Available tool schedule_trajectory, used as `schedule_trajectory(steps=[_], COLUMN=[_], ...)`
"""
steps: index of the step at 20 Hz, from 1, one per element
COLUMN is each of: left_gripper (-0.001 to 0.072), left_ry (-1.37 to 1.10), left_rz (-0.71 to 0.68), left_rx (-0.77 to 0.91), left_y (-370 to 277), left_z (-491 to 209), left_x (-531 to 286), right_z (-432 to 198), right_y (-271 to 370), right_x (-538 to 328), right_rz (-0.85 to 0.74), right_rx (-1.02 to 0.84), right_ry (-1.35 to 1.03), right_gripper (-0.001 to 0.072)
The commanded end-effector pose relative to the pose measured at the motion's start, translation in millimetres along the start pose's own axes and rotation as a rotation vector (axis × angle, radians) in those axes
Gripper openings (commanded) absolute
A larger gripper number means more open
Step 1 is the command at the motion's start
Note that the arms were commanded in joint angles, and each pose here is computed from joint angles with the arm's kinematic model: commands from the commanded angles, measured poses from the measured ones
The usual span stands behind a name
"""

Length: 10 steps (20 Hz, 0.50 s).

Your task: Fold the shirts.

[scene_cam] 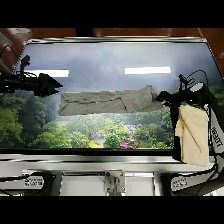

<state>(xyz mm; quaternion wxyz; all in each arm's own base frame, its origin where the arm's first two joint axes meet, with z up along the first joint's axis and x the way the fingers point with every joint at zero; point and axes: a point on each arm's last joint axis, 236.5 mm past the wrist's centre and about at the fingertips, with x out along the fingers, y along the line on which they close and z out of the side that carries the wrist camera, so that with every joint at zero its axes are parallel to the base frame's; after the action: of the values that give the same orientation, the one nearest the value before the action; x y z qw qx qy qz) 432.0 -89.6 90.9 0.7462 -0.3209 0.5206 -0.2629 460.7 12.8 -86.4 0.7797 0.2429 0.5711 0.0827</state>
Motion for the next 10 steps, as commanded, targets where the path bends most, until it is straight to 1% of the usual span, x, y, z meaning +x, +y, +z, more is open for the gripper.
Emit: schedule_trajectory(steps=[1,3,5,6,7,8,9,10], left_gripper=[0.056,0.056,0.0559,0.0559,0.0559,0.0559,0.0559,0.0559], left_ry=[0.032,0.039,0.04,0.039,0.039,0.039,0.039,0.039], left_rz=[-0.012,-0.014,-0.014,-0.015,-0.014,-0.014,-0.014,-0.014], left_rx=[0.03,0.035,0.035,0.035,0.035,0.035,0.034,0.035], left_y=[-14.1,-16.8,-16.7,-16.8,-16.7,-16.7,-16.6,-16.7], left_z=[-8.2,-9.9,-10.0,-9.9,-9.9,-9.9,-9.9,-9.9], left_x=[11.2,13.7,13.6,13.6,13.6,13.6,13.7,13.8], right_z=[-4.6,-10.4,-16.5,-17.0,-16.1,-14.0,-10.2,-6.4], right_y=[15.4,30.9,38.6,40.4,40.8,41.3,42.3,43.9], right_x=[18.7,30.3,40.0,41.3,41.0,40.0,38.0,36.2], right_rz=[0.084,0.128,0.139,0.138,0.139,0.139,0.143,0.144], right_rx=[0.049,0.051,0.044,0.038,0.038,0.037,0.041,0.045], right_ry=[0.022,0.043,0.063,0.064,0.062,0.057,0.048,0.041], right_gripper=[0.0682,0.0682,0.068,0.0587,0.0383,0.0197,0.0067,0.0071])
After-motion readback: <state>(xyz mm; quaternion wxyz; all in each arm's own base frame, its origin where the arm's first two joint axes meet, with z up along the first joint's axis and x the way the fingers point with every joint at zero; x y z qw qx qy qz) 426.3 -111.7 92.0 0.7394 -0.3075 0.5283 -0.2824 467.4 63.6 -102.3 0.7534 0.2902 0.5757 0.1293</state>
